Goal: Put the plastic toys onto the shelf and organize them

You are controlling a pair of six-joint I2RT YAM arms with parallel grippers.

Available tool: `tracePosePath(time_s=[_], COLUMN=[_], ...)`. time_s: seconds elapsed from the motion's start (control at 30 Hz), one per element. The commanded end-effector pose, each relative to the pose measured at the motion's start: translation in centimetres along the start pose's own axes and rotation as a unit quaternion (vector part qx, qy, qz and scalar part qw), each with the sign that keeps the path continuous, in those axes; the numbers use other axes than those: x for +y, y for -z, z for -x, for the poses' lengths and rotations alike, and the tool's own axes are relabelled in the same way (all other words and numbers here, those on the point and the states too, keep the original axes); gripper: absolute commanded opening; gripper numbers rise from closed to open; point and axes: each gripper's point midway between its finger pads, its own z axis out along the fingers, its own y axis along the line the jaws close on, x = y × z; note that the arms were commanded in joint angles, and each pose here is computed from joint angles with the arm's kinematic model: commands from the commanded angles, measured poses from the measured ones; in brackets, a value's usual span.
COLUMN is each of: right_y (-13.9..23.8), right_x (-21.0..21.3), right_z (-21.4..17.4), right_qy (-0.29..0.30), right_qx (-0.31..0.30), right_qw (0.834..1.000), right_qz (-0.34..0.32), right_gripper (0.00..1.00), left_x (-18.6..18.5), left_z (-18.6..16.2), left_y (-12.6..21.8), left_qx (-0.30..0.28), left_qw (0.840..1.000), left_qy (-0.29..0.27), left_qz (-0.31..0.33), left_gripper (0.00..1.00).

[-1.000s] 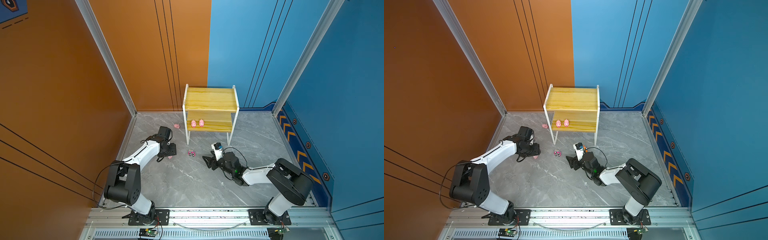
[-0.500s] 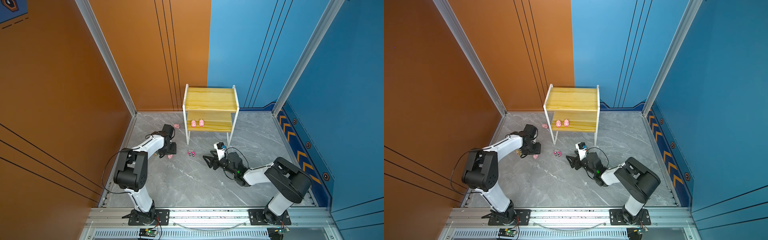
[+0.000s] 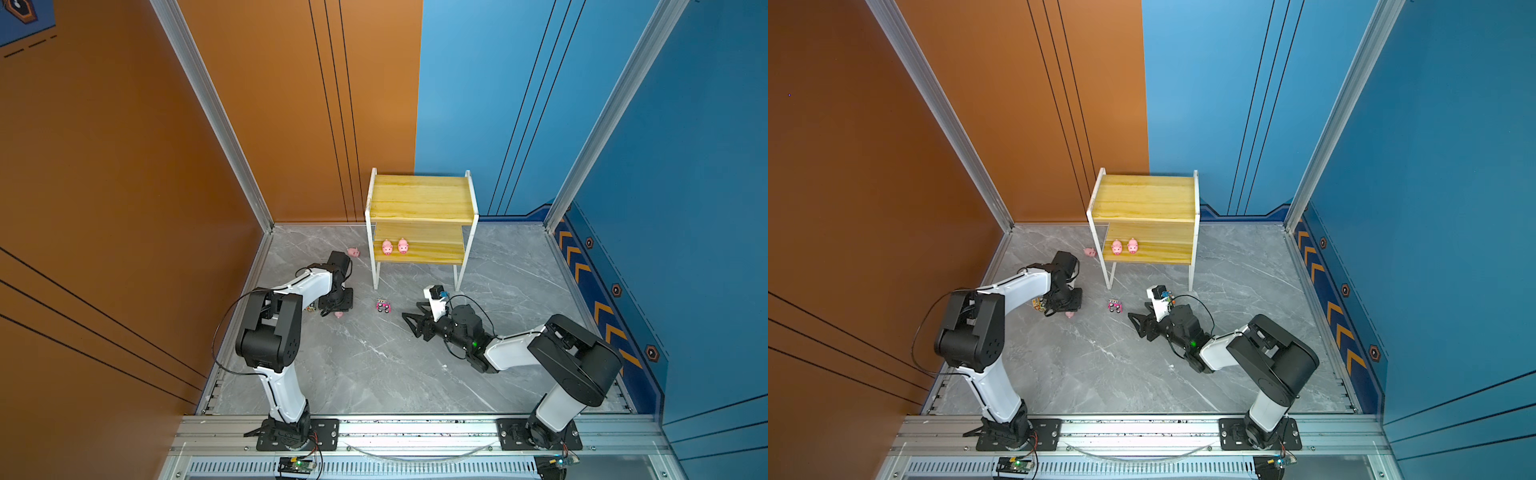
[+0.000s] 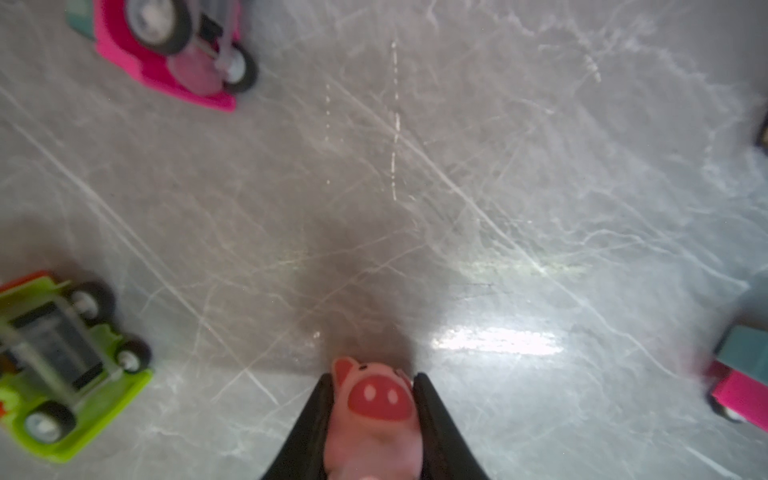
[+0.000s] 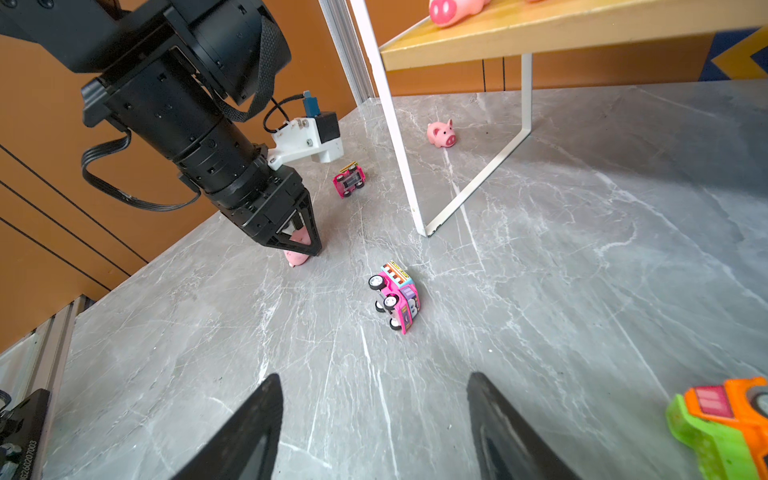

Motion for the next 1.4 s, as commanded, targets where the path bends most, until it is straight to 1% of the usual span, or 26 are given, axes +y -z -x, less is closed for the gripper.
tracePosePath(time_s=[0.0,0.13,0.23,0.3,0.43,0.53,0.63,0.7,0.83,0.97,1.17,1.27,1.37], right_y=[-0.5,-0.9,-1.4,-2.0,-3.3,-4.4,-5.4,-5.9,-6.6,-6.8,-7.4,-7.6,-7.8], right_x=[0.3,1.0,2.2,3.3,5.8,7.6,8.8,9.1,9.3,8.9,9.4,9.8,10.0], right_z=[-0.4,-0.1,0.1,0.4,0.8,1.2,1.2,1.2,1.3,2.0,3.0,3.4,3.6], right_qy=[0.001,0.002,0.006,0.010,0.014,0.011,-0.002,-0.010,-0.011,-0.008,-0.011,-0.011,-0.016], right_qx=[0.012,0.011,0.011,0.010,-0.002,-0.017,-0.035,-0.044,-0.052,-0.065,-0.076,-0.080,-0.082], right_qw=[1.000,1.000,0.999,0.999,0.997,0.995,0.994,0.994,0.994,0.995,0.994,0.993,0.992], right_qz=[0.004,0.017,0.034,0.050,0.080,0.093,0.099,0.099,0.094,0.079,0.083,0.088,0.090], right_gripper=[0.71,0.71,0.71,0.71,0.70,0.70,0.69,0.69,0.68,0.68,0.67,0.66,0.64], left_x=[0.3,-0.2,-1.4,-2.6,-4.8,-6.1,-7.0,-7.5,-8.3,-8.5,-9.0,-8.9,-8.9], left_z=[0.3,0.1,-0.4,-0.8,-1.6,-1.6,-2.3,-2.4,-2.9,-3.2,-2.7,-2.8,-2.7], left_y=[0.8,3.1,5.1,6.4,9.0,11.0,12.2,13.2,14.5,15.4,16.6,16.4,16.5], left_qx=[-0.008,-0.028,-0.037,-0.038,-0.042,-0.058,-0.060,-0.069,-0.078,-0.090,-0.107,-0.108,-0.109], left_qw=[1.000,0.998,0.994,0.988,0.974,0.958,0.944,0.933,0.906,0.886,0.862,0.860,0.854], left_qy=[0.010,0.026,0.041,0.050,0.058,0.071,0.083,0.094,0.128,0.151,0.168,0.174,0.179], left_qz=[-0.003,-0.041,-0.096,-0.142,-0.215,-0.271,-0.315,-0.341,-0.395,-0.430,-0.467,-0.468,-0.477], left_gripper=[0.26,0.26,0.26,0.27,0.28,0.29,0.29,0.29,0.29,0.30,0.30,0.31,0.31])
